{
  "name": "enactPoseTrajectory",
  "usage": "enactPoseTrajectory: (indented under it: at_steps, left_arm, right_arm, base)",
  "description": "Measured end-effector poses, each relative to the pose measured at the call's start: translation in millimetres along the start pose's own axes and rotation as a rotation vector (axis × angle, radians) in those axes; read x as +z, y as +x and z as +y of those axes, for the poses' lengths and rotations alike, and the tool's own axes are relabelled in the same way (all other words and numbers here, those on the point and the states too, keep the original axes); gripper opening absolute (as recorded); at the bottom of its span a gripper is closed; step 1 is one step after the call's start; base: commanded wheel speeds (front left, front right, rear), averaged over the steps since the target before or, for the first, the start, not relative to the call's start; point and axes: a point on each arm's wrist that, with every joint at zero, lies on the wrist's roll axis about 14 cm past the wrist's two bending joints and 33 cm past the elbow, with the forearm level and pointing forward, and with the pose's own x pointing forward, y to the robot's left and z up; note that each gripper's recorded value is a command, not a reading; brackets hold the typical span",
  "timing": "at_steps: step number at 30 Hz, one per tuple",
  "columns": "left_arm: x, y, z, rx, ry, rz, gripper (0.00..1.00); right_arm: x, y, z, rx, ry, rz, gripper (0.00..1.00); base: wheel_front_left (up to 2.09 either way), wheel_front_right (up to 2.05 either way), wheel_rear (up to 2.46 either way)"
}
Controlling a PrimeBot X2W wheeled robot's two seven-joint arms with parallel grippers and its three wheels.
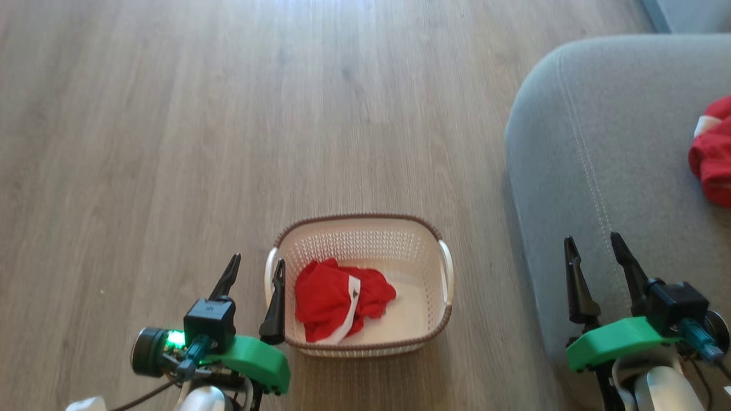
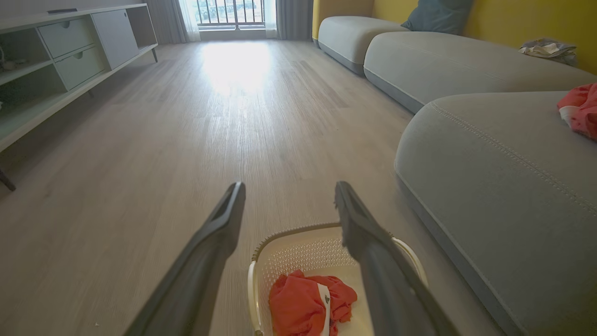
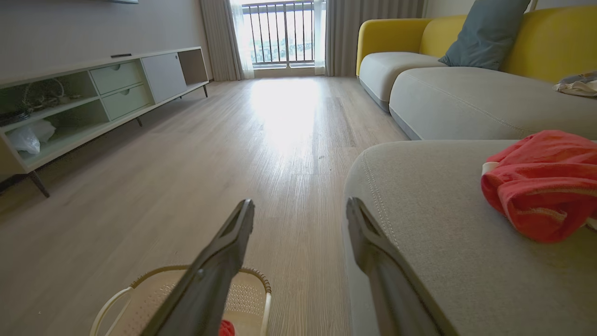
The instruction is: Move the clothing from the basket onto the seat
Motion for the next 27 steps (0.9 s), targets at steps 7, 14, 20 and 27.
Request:
enactPoseTrajectory:
  at_steps: [7,14,20,27]
  left_arm:
    - [-18,25,-8,-0.045,0.007,0.046,1.00]
    - [-57,64,-29,-0.168,0.075,0.126,1.00]
    - [-119,82,-55,-0.319,0.115,0.265,1.00]
    - [-193,102,-69,-0.426,0.129,0.426,1.00]
  right_arm:
    - [-11,14,-7,-0.015,-0.021,0.030,1.00]
    - [-28,39,-24,-0.058,-0.033,0.061,1.00]
    - [-59,51,-34,-0.078,-0.040,0.133,1.00]
    - [-93,57,-45,-0.108,-0.017,0.209,1.00]
  base:
    - [0.00,0.00,0.00]
    - [0.00,0.00,0.00]
    - [0.00,0.00,0.00]
    - [0.00,0.00,0.00]
